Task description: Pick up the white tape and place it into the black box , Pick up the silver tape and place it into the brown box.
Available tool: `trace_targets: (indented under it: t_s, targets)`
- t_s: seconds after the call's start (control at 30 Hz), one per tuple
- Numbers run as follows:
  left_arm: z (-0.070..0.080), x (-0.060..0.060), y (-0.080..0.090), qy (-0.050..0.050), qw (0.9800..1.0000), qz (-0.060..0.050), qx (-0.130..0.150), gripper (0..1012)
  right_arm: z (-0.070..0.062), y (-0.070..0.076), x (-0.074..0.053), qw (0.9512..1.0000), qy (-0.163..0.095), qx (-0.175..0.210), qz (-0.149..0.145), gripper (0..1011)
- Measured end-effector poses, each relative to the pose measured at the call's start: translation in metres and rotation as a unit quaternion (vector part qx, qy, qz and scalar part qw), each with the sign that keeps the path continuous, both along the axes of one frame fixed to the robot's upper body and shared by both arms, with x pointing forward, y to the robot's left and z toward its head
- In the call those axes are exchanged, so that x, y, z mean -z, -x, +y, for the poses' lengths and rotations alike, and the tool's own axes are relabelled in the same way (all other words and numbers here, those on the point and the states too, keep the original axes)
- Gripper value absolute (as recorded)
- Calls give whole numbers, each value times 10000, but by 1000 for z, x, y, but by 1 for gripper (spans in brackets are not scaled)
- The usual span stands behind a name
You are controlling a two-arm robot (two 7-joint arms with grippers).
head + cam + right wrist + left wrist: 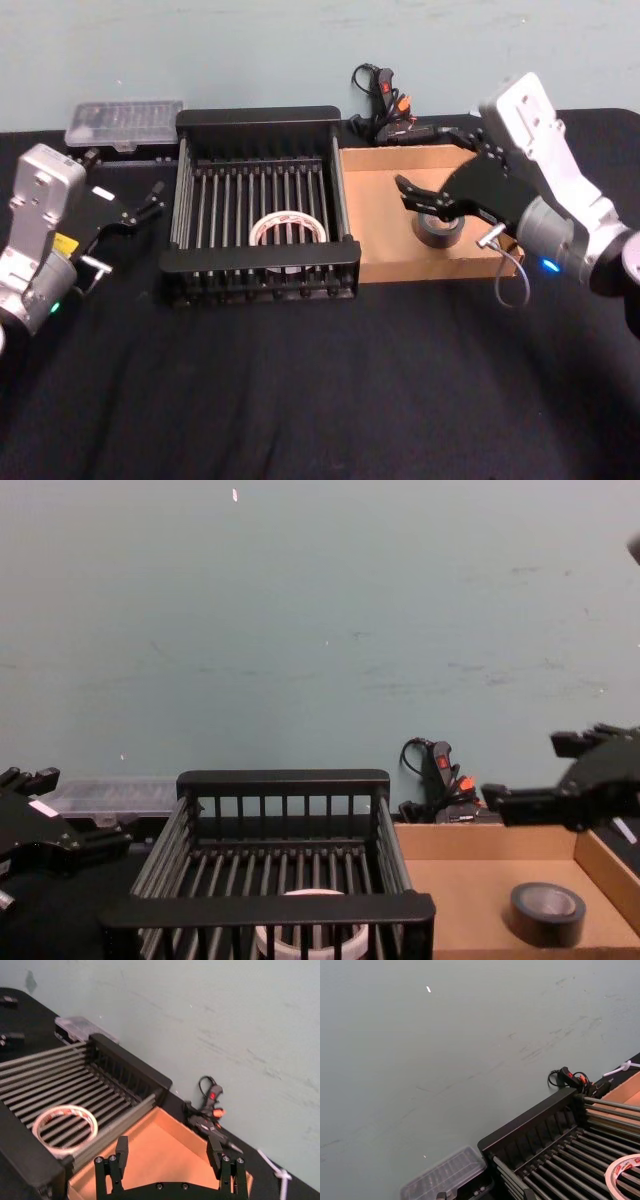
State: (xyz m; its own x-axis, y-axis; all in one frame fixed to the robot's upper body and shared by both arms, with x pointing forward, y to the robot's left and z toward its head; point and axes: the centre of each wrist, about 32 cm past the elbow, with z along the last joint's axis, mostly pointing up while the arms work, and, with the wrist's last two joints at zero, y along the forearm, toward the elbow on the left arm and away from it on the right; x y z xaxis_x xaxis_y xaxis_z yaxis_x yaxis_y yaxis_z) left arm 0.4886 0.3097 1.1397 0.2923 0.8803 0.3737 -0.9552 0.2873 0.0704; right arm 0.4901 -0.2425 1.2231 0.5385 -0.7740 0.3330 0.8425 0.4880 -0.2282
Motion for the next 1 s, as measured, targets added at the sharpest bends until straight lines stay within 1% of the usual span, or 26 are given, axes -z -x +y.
trace_targets:
  t_s: [0.07, 0.1, 0.2, 0.4, 0.63, 0.73, 0.83, 1.0]
  targets:
    - [0, 0, 0, 0, 10000, 0, 0, 1002, -4, 6, 7, 9999, 47, 98, 10, 1000]
    - [0, 0, 0, 0, 10000, 0, 0, 1002, -4, 6, 7, 9999, 47, 98, 10, 1000]
    - [0, 0, 0, 0, 10000, -1, 0, 1000, -8, 11, 16, 9998, 95, 199, 11, 1000]
    - [0, 0, 0, 0, 10000, -1, 0, 1002, -10, 16, 31, 9994, 101, 338, -27, 1000]
    - [0, 0, 0, 0, 10000, -1, 0, 1001, -11, 19, 51, 9989, 94, 452, 57, 1000]
    - [0, 0, 0, 0, 10000, -1, 0, 1001, -12, 19, 55, 9987, 96, 487, 97, 1000]
    - [0, 0, 0, 0, 10000, 0, 0, 1001, -13, 19, 62, 9983, 104, 553, 180, 1000]
    - [0, 0, 0, 0, 10000, -1, 0, 1001, -14, 18, 66, 9979, 109, 598, 221, 1000]
